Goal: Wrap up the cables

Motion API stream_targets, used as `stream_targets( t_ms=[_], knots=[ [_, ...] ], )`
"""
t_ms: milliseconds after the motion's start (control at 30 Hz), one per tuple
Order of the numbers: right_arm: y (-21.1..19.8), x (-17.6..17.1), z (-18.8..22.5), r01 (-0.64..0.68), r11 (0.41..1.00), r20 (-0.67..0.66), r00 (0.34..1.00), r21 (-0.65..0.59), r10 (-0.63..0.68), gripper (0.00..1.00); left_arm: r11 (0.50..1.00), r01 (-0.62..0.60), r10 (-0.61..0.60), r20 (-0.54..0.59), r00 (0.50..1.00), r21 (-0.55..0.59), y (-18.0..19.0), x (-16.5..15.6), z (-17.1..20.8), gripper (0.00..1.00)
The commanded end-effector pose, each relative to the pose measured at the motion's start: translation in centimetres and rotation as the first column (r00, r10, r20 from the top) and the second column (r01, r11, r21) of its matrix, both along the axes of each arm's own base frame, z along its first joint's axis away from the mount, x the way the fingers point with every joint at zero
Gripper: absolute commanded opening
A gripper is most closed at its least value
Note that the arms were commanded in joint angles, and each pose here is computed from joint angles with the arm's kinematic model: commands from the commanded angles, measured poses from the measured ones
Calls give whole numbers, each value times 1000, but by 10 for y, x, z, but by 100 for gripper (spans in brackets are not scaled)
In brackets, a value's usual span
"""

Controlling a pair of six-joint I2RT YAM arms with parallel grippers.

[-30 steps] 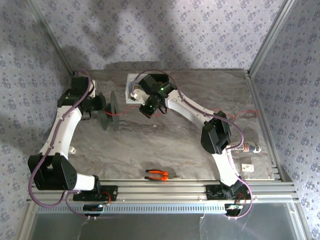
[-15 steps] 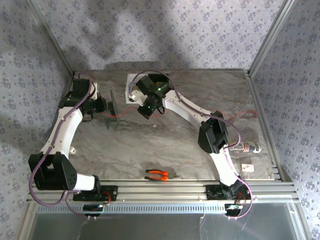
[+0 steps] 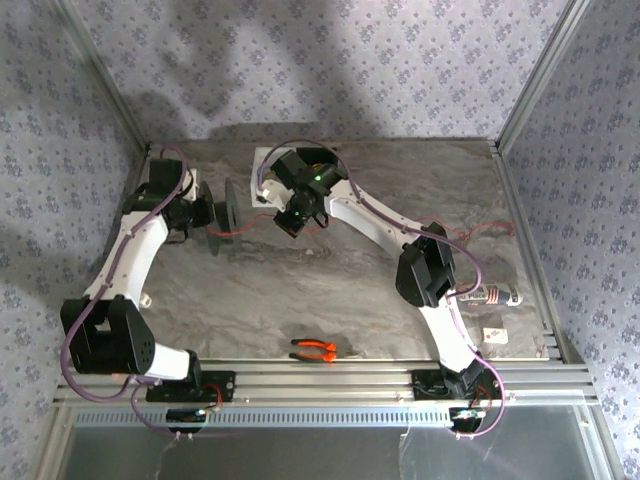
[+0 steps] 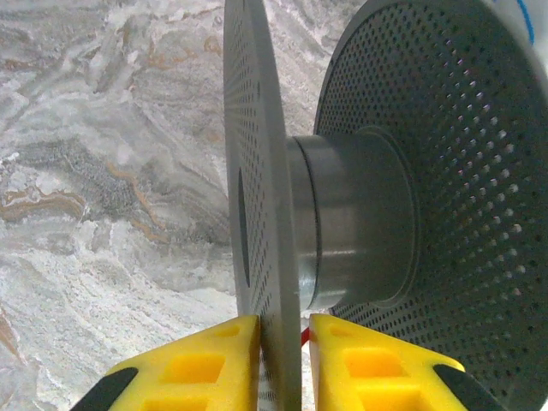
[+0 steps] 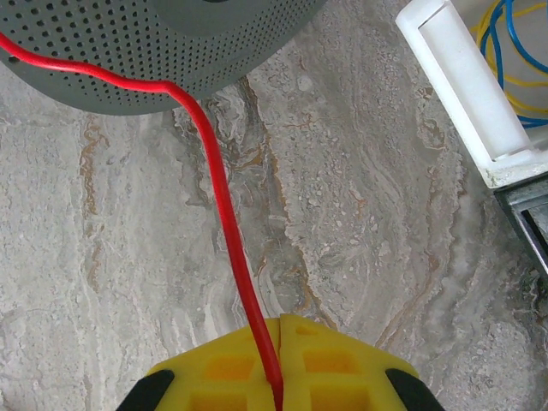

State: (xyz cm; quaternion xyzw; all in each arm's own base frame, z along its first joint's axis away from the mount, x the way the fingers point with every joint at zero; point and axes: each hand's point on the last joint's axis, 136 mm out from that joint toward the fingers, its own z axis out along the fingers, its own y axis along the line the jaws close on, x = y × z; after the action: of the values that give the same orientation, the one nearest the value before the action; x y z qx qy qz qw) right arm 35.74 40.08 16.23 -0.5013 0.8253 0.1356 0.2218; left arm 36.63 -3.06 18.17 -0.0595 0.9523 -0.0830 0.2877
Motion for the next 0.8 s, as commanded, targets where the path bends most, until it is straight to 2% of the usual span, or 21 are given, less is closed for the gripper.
stream_targets(
  t_ms=[0,200,567,700,767],
  knots=[
    [2,-2,-1,9,1000,-7,1000,-13,-9,0,1000,4,-4,-33,999,0,0,-2,-11,22],
    [3,-3,-1,7,1000,-7,1000,-16,-7,0,1000,4,-4,-54,999,4,1,0,-18,20],
    [5,-5,-2,1,1000,-11,1000,-12,-1,0,1000,2,-1,-70,998,11,2,1,-23,6],
    [6,-5,0,-4,1000,-6,1000,-11,4,0,1000,6,-5,-71,997,14,2,1,-22,7],
    [7,-4,2,-6,1000,5,1000,-10,6,0,1000,10,-9,-71,997,14,1,1,-21,12]
  ],
)
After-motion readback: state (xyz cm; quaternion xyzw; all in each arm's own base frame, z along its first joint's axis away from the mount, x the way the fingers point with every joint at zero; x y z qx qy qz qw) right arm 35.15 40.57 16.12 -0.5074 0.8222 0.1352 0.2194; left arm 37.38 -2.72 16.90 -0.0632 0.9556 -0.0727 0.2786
